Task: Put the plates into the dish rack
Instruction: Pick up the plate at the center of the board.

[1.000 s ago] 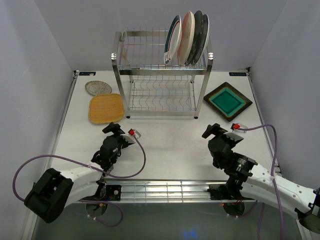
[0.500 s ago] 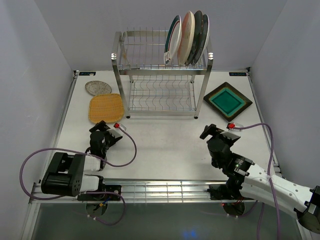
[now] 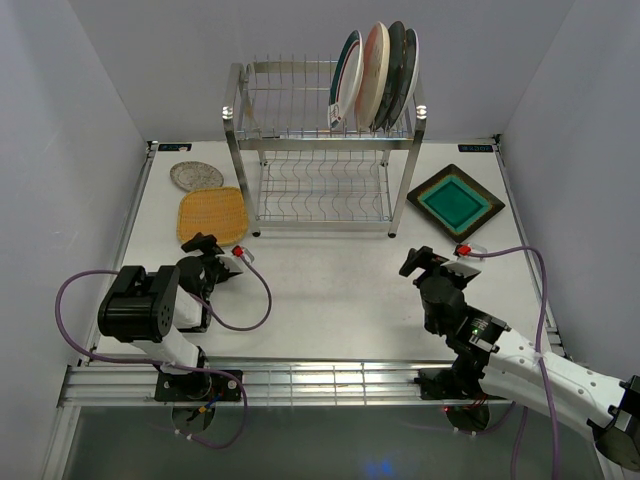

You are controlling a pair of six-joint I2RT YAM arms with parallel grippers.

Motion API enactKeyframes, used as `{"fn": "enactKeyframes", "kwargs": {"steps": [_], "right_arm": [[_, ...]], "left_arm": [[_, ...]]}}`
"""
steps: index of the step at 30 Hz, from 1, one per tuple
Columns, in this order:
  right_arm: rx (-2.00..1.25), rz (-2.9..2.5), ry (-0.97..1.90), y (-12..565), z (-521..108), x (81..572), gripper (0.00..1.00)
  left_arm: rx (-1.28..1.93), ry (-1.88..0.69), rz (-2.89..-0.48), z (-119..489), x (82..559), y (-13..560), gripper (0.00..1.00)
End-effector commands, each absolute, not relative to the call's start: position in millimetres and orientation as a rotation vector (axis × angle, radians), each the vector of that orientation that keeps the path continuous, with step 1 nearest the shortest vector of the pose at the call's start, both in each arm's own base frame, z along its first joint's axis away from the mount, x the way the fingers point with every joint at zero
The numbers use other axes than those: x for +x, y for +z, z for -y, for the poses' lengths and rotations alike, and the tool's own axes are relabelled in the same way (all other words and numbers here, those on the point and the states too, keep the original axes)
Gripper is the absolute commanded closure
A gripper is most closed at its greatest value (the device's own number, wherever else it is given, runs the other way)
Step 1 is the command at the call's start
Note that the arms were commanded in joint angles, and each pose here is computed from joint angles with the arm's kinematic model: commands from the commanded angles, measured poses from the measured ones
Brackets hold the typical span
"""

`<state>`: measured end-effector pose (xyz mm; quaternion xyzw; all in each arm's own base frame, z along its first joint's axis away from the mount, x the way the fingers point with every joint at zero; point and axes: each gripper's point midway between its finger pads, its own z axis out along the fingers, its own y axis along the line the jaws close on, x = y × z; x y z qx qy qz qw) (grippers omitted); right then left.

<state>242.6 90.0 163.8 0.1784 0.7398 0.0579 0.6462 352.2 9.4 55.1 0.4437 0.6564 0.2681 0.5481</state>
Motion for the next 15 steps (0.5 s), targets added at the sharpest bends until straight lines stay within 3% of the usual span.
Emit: {"fn": "enactKeyframes", "kwargs": {"steps": [1,5,15], "right_arm": [[0.415,-1.655,0.149,170.3,-90.1,245.1,0.08],[0.419,-1.655,0.149,170.0,-89.1,245.6,0.08],[0.423,-1.651,0.156,170.6,-87.8,245.9,0.07]], "left_arm": [[1.134,0.584,-1.451,6.3,356.2,62.7,0.03],[1.155,0.561,-1.456,9.5,360.8,62.0,0.09],[1.231,0.527,-1.483,13.6,371.1,56.4,0.42]]}}
